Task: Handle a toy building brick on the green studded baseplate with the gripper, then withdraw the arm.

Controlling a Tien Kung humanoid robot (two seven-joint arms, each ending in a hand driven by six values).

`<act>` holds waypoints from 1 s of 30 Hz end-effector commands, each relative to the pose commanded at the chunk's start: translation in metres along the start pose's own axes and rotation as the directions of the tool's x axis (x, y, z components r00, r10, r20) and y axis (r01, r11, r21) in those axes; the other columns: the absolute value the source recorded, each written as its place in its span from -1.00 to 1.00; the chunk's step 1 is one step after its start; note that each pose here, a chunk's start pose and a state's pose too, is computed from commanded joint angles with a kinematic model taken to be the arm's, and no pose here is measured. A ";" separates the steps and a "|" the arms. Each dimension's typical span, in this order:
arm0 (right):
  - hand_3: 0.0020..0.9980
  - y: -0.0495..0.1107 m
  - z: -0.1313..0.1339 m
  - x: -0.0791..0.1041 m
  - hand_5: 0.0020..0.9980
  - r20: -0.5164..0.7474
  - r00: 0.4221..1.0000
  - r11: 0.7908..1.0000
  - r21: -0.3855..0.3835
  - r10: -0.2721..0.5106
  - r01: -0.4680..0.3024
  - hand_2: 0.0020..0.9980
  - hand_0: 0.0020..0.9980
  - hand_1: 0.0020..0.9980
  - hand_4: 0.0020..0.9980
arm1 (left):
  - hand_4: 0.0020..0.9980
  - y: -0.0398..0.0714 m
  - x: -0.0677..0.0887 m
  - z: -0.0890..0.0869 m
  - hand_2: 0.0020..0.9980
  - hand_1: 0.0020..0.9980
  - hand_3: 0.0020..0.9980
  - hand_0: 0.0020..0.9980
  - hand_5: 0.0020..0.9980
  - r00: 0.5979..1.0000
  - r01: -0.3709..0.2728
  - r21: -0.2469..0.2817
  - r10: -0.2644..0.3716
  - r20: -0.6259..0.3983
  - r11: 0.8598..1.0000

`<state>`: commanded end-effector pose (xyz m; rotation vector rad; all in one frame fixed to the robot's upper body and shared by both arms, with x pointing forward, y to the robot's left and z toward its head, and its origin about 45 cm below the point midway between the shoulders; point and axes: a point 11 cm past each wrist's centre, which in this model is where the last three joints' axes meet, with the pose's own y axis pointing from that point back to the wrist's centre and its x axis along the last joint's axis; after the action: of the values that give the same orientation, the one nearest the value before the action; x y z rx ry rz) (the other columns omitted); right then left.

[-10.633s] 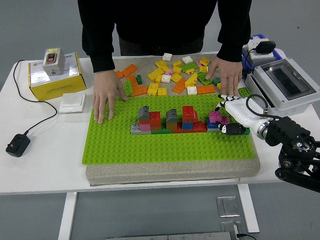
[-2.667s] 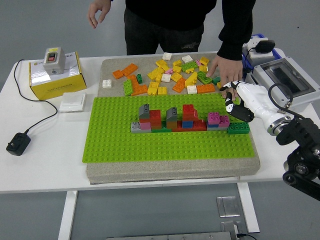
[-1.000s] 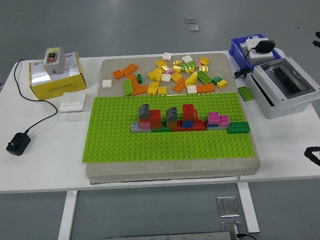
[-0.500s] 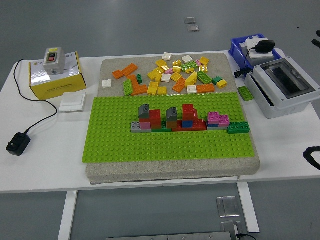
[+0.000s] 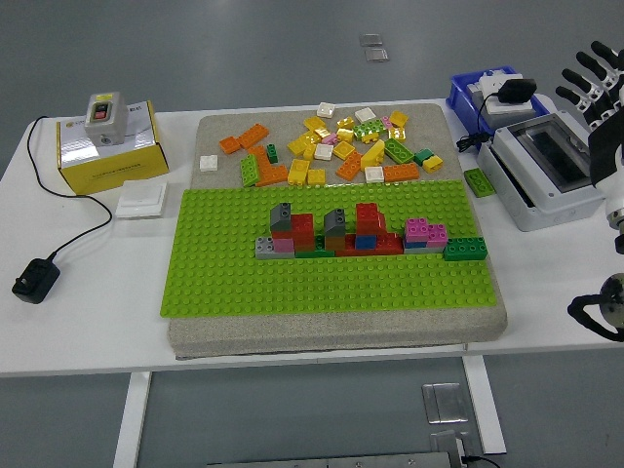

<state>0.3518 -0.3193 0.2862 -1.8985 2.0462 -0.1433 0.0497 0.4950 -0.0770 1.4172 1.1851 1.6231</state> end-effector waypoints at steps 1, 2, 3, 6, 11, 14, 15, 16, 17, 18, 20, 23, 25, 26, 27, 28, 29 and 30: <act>0.57 0.000 0.001 0.000 0.63 0.000 1.000 1.000 -0.001 -0.001 0.001 0.61 0.45 0.49 0.23 | -0.55 0.000 0.000 0.001 0.19 0.28 0.31 0.37 0.27 1.000 0.004 -0.003 -0.004 -0.001 1.000; 0.57 0.000 0.001 0.000 0.63 0.000 1.000 1.000 -0.003 -0.001 0.001 0.61 0.45 0.49 0.23 | -0.55 0.000 -0.001 0.001 0.19 0.28 0.31 0.37 0.27 1.000 0.007 -0.005 -0.007 -0.002 1.000; 0.58 0.000 0.002 0.000 0.64 -0.001 1.000 1.000 -0.005 0.000 0.000 0.63 0.45 0.48 0.24 | -0.55 0.000 -0.001 0.002 0.19 0.27 0.31 0.37 0.27 1.000 0.009 -0.006 -0.009 -0.002 1.000; 0.58 -0.001 0.009 0.006 0.64 -0.001 1.000 1.000 -0.021 0.018 -0.018 0.63 0.45 0.48 0.24 | -0.55 0.001 -0.003 0.003 0.19 0.27 0.31 0.37 0.27 1.000 0.013 -0.010 -0.013 -0.002 1.000; 0.58 -0.001 0.014 0.013 0.65 -0.009 0.999 0.999 -0.034 0.037 -0.038 0.63 0.44 0.48 0.24 | -0.55 0.001 -0.005 0.006 0.19 0.28 0.31 0.37 0.26 1.000 0.018 -0.016 -0.018 -0.006 1.000; 0.58 -0.002 0.014 0.012 0.65 -0.022 0.999 0.999 -0.034 0.031 -0.032 0.63 0.44 0.48 0.24 | -0.55 0.001 -0.005 0.006 0.19 0.28 0.31 0.37 0.26 1.000 0.020 -0.019 -0.020 -0.012 1.000; 0.58 -0.002 0.013 0.010 0.65 -0.033 0.999 0.999 -0.034 0.024 -0.025 0.63 0.43 0.48 0.23 | -0.55 0.001 -0.005 0.006 0.19 0.27 0.31 0.37 0.26 1.000 0.021 -0.020 -0.021 -0.014 1.000; 0.58 -0.002 0.012 0.008 0.65 -0.046 0.999 0.999 -0.034 0.015 -0.017 0.63 0.43 0.48 0.23 | -0.55 0.001 -0.005 0.006 0.19 0.27 0.31 0.37 0.26 1.000 0.022 -0.020 -0.022 -0.017 1.000; 0.58 -0.003 0.011 0.006 0.65 -0.060 0.998 0.999 -0.034 0.007 -0.010 0.63 0.43 0.48 0.23 | -0.55 0.001 -0.005 0.007 0.19 0.27 0.31 0.37 0.26 1.000 0.022 -0.021 -0.022 -0.018 1.000; 0.58 -0.003 0.010 0.004 0.65 -0.070 0.998 0.999 -0.034 0.001 -0.003 0.63 0.43 0.48 0.23 | -0.55 0.001 -0.005 0.007 0.19 0.27 0.31 0.37 0.26 1.000 0.022 -0.022 -0.022 -0.019 1.000; 0.58 -0.003 0.008 0.000 0.65 -0.096 0.995 0.999 -0.033 -0.014 0.011 0.63 0.43 0.48 0.23 | -0.55 0.001 -0.005 0.008 0.19 0.27 0.31 0.37 0.26 1.000 0.022 -0.025 -0.023 -0.022 0.999; 0.58 -0.002 0.005 -0.002 0.64 -0.120 0.992 0.999 -0.029 -0.023 0.020 0.63 0.43 0.47 0.23 | -0.55 0.002 -0.005 0.009 0.19 0.27 0.32 0.37 0.26 0.999 0.023 -0.028 -0.023 -0.024 0.999; 0.58 -0.003 0.002 -0.002 0.64 -0.130 0.991 1.000 -0.023 -0.024 0.021 0.63 0.43 0.47 0.23 | -0.55 0.001 -0.005 0.009 0.19 0.27 0.32 0.37 0.26 0.999 0.024 -0.028 -0.025 -0.026 0.999; 0.58 -0.003 0.001 -0.002 0.64 -0.133 0.991 1.000 -0.020 -0.024 0.022 0.63 0.43 0.47 0.23 | -0.55 0.001 -0.005 0.008 0.19 0.27 0.32 0.37 0.26 0.999 0.025 -0.028 -0.026 -0.027 0.999; 0.60 -0.004 -0.001 -0.001 0.63 -0.137 0.990 1.000 -0.014 -0.022 0.021 0.68 0.49 0.50 0.22 | -0.55 0.001 -0.005 0.008 0.20 0.27 0.33 0.37 0.26 0.999 0.026 -0.028 -0.027 -0.029 0.999; 0.60 -0.005 -0.002 -0.001 0.63 -0.139 0.990 1.000 -0.011 -0.021 0.020 0.68 0.49 0.50 0.22 | -0.55 0.001 -0.005 0.008 0.20 0.27 0.33 0.37 0.26 0.999 0.027 -0.028 -0.028 -0.029 0.999; 0.60 -0.005 -0.004 -0.001 0.63 -0.141 0.990 1.000 -0.007 -0.019 0.019 0.68 0.49 0.50 0.22 | -0.55 0.001 -0.004 0.008 0.20 0.27 0.33 0.37 0.26 0.999 0.027 -0.028 -0.028 -0.030 0.999; 0.60 -0.006 -0.006 0.001 0.63 -0.142 0.990 1.000 -0.002 -0.016 0.016 0.68 0.49 0.50 0.22 | -0.55 0.001 -0.004 0.008 0.20 0.27 0.33 0.37 0.26 0.999 0.027 -0.028 -0.028 -0.032 0.999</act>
<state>0.3558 -0.3213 0.2932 -1.9571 2.1217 -0.2904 0.0583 0.4925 -0.0773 1.3565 1.1908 1.6427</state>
